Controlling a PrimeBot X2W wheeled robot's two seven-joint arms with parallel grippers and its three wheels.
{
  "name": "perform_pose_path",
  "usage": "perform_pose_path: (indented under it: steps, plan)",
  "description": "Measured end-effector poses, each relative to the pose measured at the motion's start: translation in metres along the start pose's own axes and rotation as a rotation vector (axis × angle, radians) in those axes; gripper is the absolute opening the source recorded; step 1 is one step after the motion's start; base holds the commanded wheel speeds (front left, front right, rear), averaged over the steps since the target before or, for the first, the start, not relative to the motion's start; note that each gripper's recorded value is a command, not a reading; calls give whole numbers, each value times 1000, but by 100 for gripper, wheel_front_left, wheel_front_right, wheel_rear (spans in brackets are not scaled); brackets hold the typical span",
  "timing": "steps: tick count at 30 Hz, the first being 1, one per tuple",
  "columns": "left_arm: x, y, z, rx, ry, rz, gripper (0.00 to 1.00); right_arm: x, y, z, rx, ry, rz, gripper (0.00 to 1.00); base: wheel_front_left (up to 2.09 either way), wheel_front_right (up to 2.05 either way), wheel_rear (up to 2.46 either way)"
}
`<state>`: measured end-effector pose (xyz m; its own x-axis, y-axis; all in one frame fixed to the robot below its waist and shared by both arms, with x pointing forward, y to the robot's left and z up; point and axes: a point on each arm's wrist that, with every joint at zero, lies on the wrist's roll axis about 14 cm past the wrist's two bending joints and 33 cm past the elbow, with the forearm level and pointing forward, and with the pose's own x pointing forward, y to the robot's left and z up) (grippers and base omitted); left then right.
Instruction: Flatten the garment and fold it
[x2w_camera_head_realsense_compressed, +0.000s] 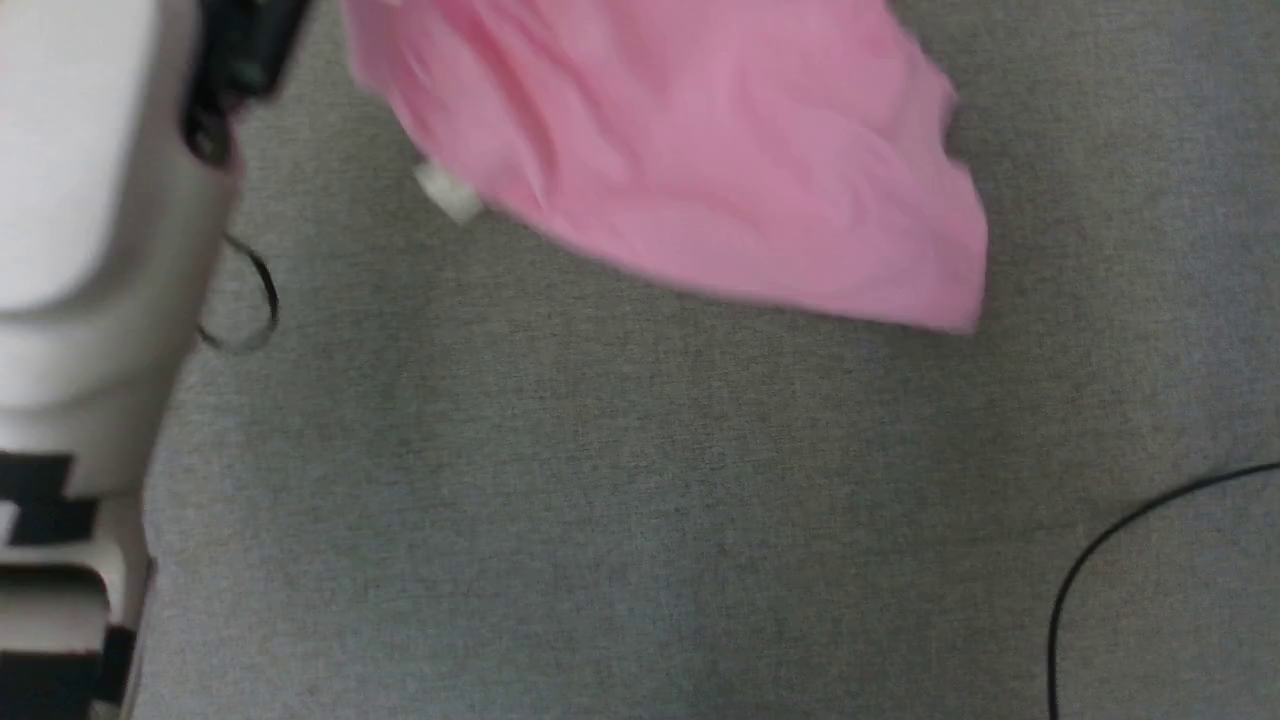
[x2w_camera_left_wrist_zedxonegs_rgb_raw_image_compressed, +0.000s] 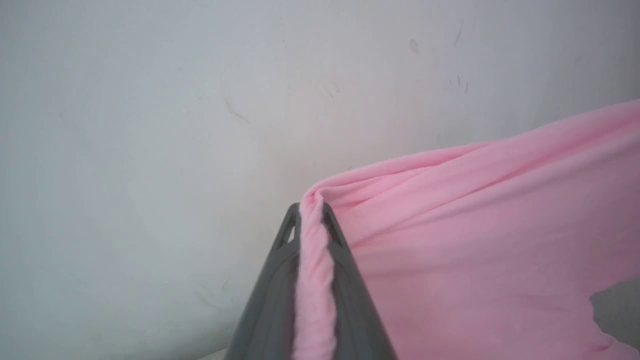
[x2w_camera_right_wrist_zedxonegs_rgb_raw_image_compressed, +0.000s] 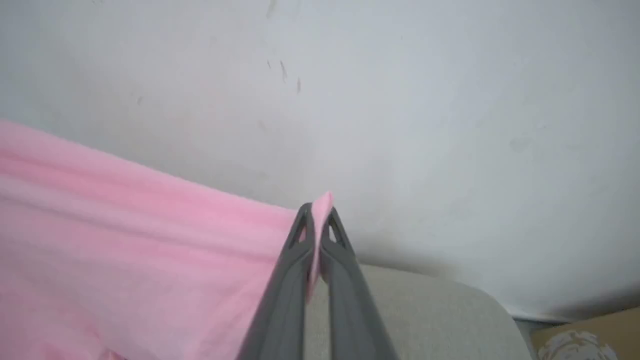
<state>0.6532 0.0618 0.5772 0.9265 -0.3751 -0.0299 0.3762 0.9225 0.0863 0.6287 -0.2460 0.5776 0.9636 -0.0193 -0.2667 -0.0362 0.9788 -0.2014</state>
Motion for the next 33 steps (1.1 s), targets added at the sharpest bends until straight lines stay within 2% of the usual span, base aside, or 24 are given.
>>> perform_pose_path:
  steps: [7,10,14,17,22,29,33]
  plan:
    - [17,38,85,10,-339,129,0,-14,-10,118,-78,-468,-70,0,0,0,0]
    - [10,48,110,19,-448,171,0,-23,-9,137,-85,-561,-73,0,0,0,0]
    - [0,52,117,14,-488,191,0,-35,-2,144,-87,-614,-53,0,0,0,0]
    - [-9,46,85,-23,-406,173,0,-38,7,110,-81,-538,-10,0,0,0,0]
    - [-46,16,-9,-100,-161,103,0,-58,25,7,-29,-269,85,0,0,0,0]
    - [-158,-47,-126,-297,248,13,0,-144,50,-122,92,122,197,0,0,0,0]
    - [-224,-81,-158,-422,440,-28,0,-201,60,-171,159,309,230,0,0,0,0]
